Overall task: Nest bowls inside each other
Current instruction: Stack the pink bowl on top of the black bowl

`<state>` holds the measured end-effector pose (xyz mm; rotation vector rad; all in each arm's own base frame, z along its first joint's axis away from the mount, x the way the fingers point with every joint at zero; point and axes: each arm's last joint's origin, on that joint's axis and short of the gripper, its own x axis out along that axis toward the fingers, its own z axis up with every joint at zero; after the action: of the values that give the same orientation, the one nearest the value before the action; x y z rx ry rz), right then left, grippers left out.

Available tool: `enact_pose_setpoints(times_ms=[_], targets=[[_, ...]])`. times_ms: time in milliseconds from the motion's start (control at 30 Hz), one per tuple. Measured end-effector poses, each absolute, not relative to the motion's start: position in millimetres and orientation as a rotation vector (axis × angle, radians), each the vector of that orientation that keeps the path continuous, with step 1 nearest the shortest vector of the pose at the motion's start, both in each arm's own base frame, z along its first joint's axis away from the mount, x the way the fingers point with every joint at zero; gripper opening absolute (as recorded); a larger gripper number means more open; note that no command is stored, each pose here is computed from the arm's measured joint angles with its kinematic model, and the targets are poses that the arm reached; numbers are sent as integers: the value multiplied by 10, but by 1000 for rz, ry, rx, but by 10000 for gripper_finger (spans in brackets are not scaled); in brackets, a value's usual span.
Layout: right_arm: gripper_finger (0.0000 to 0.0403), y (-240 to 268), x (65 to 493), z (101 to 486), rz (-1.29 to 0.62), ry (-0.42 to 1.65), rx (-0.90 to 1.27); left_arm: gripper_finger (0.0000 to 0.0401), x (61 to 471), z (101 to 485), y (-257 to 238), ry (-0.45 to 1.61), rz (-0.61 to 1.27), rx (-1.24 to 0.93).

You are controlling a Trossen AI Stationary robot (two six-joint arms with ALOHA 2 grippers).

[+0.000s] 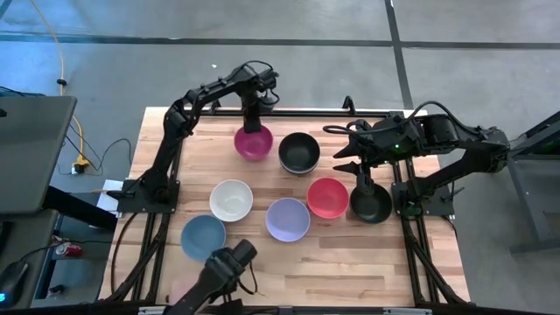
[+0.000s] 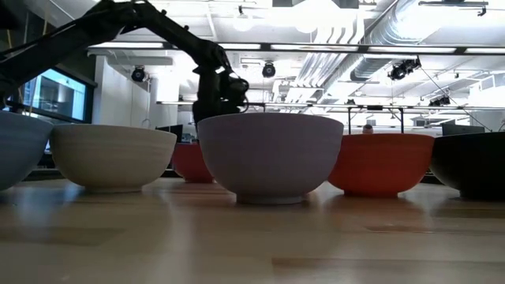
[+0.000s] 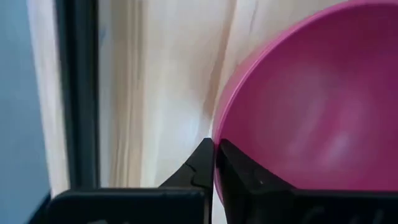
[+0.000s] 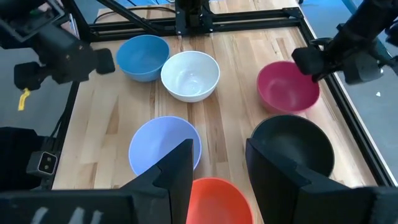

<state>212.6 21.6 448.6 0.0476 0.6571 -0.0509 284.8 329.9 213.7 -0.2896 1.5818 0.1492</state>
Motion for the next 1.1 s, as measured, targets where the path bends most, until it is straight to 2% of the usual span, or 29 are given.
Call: enact_pose_setpoints(times_ms=[200,567,800,1100], targets=[[140,210,2126,4485,-72,655,37,1,2683,2369,3401,1575,202,-360],[140,201,2126,4487,-98,652,20,0,2843,3003,3268,1336,197,-298],[140,201,2126,4486,-99,652,21,0,2860,3146,3147,1312,220,-337],[140,207,2163,4456,-101,672,33,0,3042,3369,2896,1167,160,-333]])
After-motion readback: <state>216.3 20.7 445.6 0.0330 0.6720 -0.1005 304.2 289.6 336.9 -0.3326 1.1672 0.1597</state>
